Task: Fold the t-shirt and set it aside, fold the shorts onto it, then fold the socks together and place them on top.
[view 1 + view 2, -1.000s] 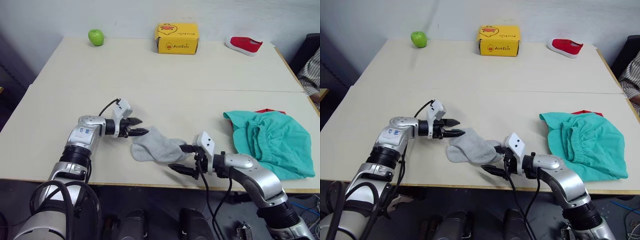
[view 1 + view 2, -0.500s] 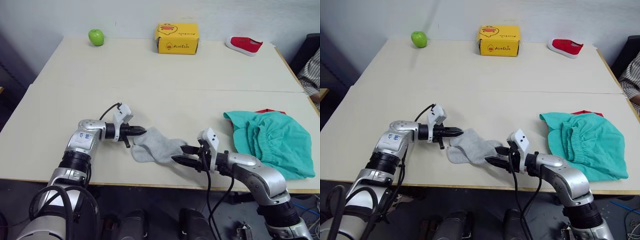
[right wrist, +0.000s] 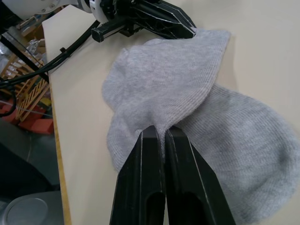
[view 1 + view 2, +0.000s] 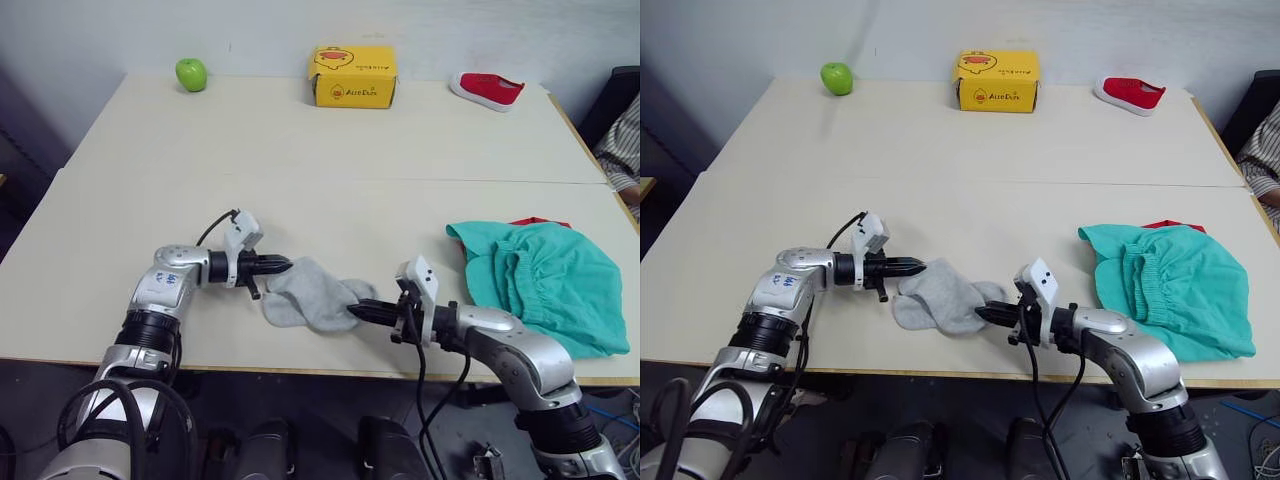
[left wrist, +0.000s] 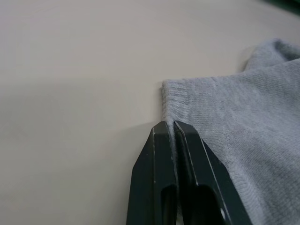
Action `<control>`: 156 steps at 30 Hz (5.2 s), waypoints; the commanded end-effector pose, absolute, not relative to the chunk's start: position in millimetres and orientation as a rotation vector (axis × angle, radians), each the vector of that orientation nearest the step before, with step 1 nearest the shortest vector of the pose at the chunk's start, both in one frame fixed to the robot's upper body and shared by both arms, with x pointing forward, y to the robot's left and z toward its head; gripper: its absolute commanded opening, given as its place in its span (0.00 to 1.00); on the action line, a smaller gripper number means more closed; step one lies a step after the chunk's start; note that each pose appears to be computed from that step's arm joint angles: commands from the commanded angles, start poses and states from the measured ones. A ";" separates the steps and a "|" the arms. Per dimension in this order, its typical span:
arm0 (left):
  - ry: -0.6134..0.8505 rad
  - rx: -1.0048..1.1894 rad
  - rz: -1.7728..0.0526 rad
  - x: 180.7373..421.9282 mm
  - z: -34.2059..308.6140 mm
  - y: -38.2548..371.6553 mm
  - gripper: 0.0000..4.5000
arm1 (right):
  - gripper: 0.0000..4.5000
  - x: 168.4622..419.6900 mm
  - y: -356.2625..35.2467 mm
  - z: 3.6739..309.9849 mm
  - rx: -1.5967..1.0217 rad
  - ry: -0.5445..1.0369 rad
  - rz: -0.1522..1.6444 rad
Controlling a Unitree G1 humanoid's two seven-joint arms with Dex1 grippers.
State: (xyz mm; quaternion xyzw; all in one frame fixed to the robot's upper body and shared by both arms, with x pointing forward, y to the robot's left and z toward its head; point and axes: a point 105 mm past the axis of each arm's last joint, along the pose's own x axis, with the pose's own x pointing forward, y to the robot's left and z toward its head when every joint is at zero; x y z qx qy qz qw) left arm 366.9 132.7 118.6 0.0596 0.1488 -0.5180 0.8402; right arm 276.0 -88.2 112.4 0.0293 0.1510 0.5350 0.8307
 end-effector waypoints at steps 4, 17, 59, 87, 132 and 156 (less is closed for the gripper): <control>0.169 0.081 -1.062 357.3 153.6 141.5 0.00 | 0.00 274.8 -98.7 143.9 0.041 0.256 1.221; 0.234 -0.045 -0.899 286.9 157.9 146.7 0.00 | 0.00 305.8 -119.7 171.5 0.079 0.420 1.296; -0.013 0.123 -1.013 281.8 146.0 121.4 0.30 | 0.15 290.3 -78.3 167.4 0.052 0.067 1.299; 0.131 0.328 -1.048 314.1 82.8 91.1 0.00 | 0.50 267.2 -136.0 101.2 0.506 0.343 0.617; 0.086 0.320 -1.093 337.9 99.6 67.8 0.00 | 0.00 296.6 -60.3 146.5 -0.050 0.175 0.559; 0.139 0.324 -1.070 339.4 101.0 79.7 0.00 | 0.00 303.7 -115.6 114.9 -0.071 0.281 0.512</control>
